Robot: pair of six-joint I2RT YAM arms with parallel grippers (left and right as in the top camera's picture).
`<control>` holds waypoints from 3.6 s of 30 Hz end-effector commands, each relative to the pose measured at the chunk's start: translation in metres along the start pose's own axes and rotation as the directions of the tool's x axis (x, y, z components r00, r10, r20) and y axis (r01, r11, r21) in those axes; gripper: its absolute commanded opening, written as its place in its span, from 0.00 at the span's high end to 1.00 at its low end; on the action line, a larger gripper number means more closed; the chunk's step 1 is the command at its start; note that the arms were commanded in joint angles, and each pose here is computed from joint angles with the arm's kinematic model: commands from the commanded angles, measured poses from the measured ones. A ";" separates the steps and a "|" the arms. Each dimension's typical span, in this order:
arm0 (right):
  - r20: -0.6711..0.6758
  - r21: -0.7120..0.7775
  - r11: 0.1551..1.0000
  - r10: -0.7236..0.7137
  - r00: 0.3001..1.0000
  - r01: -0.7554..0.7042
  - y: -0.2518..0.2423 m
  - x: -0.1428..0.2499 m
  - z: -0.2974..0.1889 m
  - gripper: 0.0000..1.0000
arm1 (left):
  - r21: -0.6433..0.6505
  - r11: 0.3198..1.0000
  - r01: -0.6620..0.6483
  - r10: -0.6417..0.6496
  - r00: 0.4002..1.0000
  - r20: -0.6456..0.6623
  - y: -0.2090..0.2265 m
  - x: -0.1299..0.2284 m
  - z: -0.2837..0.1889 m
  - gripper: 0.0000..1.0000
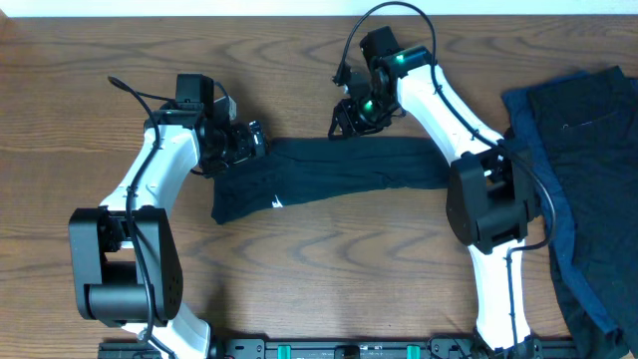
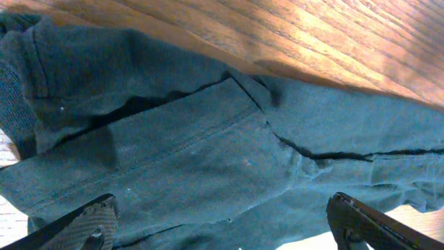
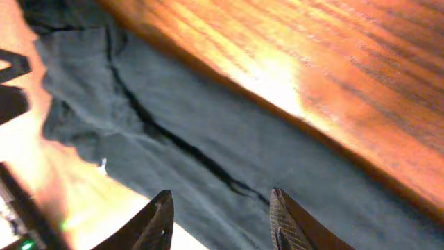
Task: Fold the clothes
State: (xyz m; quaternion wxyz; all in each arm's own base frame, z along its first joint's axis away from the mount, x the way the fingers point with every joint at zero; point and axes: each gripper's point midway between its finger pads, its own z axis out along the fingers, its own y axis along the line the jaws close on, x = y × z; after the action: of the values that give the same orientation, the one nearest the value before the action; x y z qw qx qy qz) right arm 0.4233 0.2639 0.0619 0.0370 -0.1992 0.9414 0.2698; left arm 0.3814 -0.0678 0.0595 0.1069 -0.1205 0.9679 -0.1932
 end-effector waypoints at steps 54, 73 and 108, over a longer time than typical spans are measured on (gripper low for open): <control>-0.345 -0.033 0.999 -0.013 0.938 0.001 0.026 0.095 0.057 0.50 | -0.050 0.999 -0.002 0.002 1.000 -0.014 0.011 0.005 0.007 0.03; -0.422 -0.008 1.000 0.008 0.907 -0.012 0.025 0.114 0.050 0.43 | -0.063 0.998 -0.003 0.003 1.000 -0.008 0.014 0.004 0.007 0.03; -0.301 0.076 0.997 0.025 0.953 -0.003 -0.022 0.077 0.026 0.39 | -0.046 0.998 -0.042 0.042 0.999 -0.004 -0.003 0.004 0.010 0.03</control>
State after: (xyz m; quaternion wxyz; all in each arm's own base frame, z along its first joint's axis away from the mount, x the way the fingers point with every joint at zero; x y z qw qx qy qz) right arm 0.3677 0.2351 0.0195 -0.0880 -0.2248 0.9491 0.2025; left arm 0.3826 -0.0772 0.0581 0.1146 -0.1019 0.9725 -0.1754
